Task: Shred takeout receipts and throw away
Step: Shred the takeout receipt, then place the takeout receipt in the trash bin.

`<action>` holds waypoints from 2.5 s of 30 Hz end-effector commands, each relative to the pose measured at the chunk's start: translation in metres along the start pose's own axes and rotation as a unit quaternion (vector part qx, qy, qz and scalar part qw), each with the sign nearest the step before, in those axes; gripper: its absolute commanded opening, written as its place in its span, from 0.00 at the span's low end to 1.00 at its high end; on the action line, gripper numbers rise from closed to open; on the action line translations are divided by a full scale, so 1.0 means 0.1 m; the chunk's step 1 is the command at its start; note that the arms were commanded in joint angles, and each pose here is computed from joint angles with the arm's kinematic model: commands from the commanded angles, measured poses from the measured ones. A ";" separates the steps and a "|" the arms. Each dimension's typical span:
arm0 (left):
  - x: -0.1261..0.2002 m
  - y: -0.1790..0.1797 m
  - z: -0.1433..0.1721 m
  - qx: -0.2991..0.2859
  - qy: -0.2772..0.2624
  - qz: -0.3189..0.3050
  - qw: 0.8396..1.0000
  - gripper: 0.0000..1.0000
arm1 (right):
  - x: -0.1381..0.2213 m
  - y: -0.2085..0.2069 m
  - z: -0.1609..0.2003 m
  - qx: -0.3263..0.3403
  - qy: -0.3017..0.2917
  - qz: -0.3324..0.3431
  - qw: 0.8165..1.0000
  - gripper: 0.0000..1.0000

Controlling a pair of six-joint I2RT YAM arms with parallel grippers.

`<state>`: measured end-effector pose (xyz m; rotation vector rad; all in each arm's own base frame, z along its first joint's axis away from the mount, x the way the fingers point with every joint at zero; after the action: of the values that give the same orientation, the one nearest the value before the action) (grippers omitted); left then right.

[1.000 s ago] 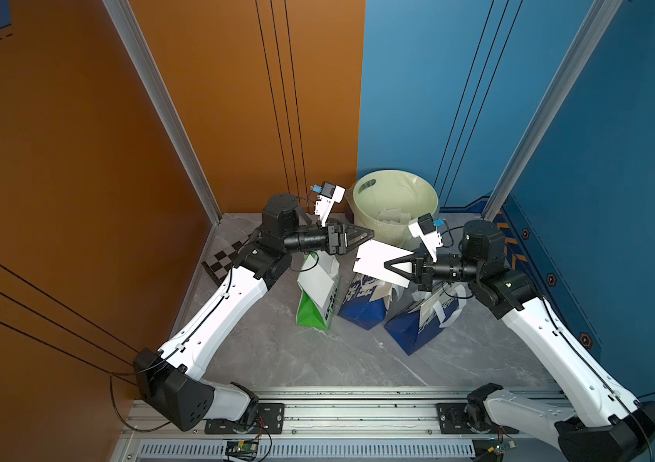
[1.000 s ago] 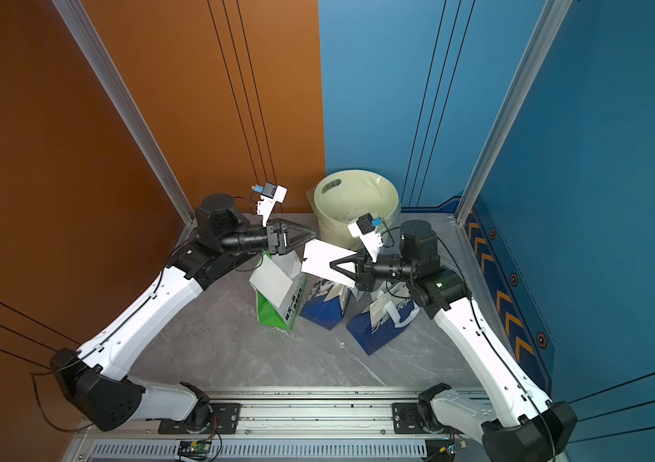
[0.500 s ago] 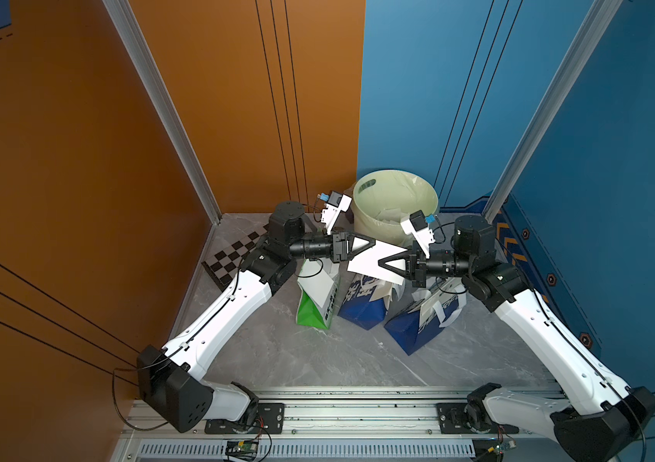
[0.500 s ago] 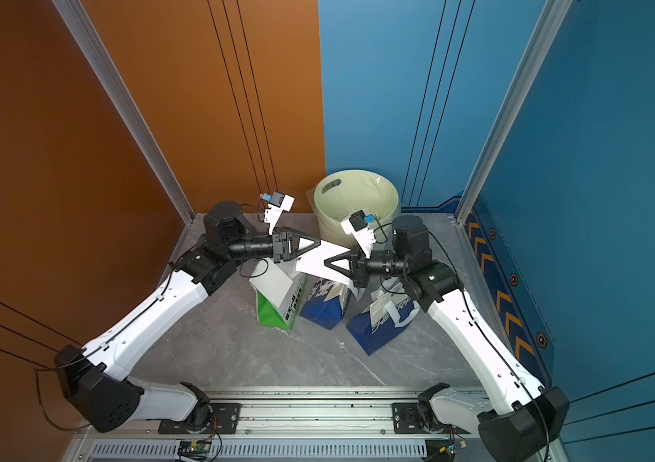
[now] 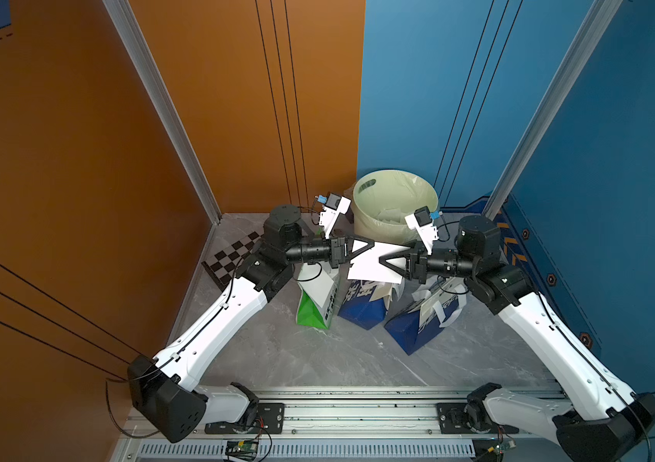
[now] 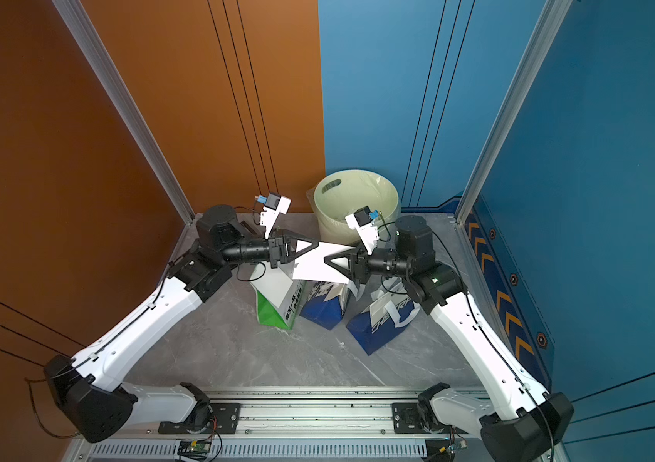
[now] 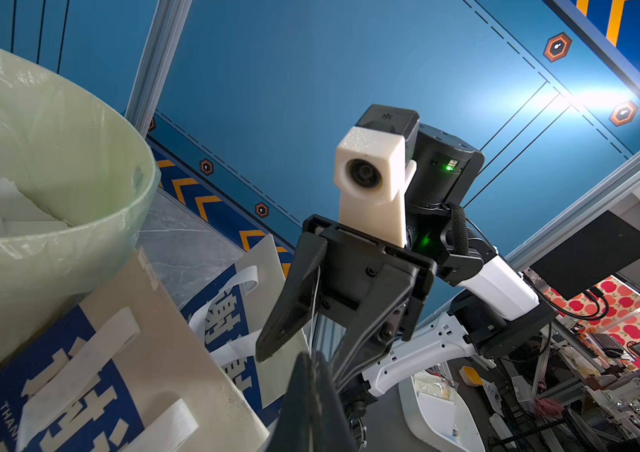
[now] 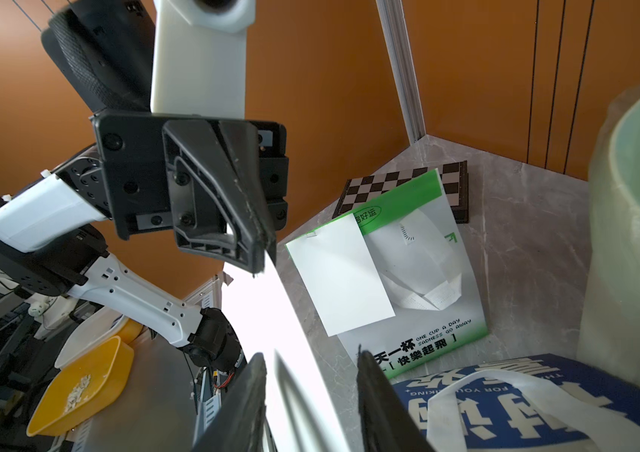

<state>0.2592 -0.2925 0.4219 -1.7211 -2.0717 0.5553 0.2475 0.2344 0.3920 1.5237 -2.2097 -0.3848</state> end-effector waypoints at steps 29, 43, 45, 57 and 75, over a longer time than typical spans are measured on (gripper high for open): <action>0.00 0.35 0.00 0.044 -0.027 -0.066 0.996 0.00 | 0.25 0.13 -0.19 0.134 -0.042 0.087 0.986 0.00; 0.03 0.85 0.03 0.111 -0.054 -0.158 0.980 0.00 | 0.27 0.87 0.14 0.363 -0.026 -0.009 0.931 0.00; 0.05 0.86 0.01 0.111 -0.058 -0.161 0.979 0.00 | 0.27 0.91 0.16 0.362 -0.024 -0.023 0.932 0.00; 0.13 0.70 -0.26 -0.019 -0.081 -0.208 0.975 0.00 | 0.54 0.24 -0.41 0.258 -0.130 0.219 0.932 0.00; -0.93 1.82 -0.84 -0.165 0.004 -0.354 0.921 0.02 | 1.07 0.24 -0.35 0.239 -0.189 0.270 0.914 0.00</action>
<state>0.4625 -0.3492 0.3942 -1.0352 -2.6497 0.0858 0.2106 0.1462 0.4558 1.0358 -3.0726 0.0812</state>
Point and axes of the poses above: each gripper's point midway between its finger pads, its own x axis back along the fingers, its own y axis along the line the jaws close on, z = x × y, the point moved 2 cm from there along x, back along the fingers, and after that the axes turned 2 degrees about -x, right-handed, at the moved point
